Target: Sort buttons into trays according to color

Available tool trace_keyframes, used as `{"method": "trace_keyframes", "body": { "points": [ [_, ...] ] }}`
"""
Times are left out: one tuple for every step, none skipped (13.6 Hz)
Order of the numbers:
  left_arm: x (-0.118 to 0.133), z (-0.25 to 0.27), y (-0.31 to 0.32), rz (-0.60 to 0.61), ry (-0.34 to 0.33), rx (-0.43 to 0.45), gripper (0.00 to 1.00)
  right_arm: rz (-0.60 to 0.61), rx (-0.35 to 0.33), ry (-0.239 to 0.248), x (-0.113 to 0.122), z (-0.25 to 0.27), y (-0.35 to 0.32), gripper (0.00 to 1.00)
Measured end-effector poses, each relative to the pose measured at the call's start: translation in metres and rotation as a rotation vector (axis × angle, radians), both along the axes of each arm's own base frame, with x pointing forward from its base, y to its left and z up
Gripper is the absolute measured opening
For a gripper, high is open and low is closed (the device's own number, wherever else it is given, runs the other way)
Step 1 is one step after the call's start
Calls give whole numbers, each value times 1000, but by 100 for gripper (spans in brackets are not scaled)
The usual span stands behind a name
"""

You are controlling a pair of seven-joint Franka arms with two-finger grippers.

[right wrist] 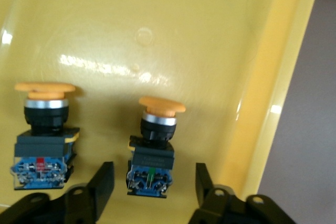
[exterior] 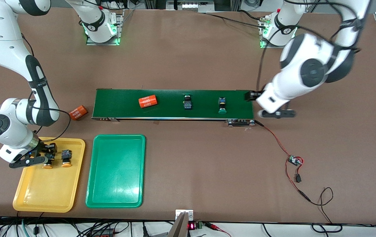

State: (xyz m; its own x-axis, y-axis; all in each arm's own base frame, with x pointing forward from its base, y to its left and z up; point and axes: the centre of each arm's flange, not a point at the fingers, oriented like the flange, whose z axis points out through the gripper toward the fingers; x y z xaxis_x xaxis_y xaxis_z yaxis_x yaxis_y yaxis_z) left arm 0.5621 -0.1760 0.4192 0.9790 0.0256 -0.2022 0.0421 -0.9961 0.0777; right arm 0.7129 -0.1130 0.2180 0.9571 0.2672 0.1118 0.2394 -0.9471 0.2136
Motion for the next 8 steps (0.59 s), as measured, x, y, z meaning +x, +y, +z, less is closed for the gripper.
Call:
{"method": "trace_keyframes", "body": {
  "points": [
    [3,10,29,-15,-3,9,100,-10,8,13,1,12,2,87],
    [5,19,58,-27,-10,30,100,-31,30,38,1,27,6,96],
    [5,29,82,-43,-20,62,100,-55,61,65,0,49,11,100],
    [2,41,97,-55,-24,85,100,-77,91,89,-3,76,16,100],
    [-3,57,104,-57,-14,97,100,-90,119,107,-6,104,23,100],
    [-9,78,105,-60,7,104,100,-91,137,119,-11,130,33,100],
    [-14,101,106,-60,19,108,100,-88,147,132,-16,151,45,100],
    [-15,124,109,-55,9,109,100,-87,151,148,-22,170,56,100]
  ]
}}
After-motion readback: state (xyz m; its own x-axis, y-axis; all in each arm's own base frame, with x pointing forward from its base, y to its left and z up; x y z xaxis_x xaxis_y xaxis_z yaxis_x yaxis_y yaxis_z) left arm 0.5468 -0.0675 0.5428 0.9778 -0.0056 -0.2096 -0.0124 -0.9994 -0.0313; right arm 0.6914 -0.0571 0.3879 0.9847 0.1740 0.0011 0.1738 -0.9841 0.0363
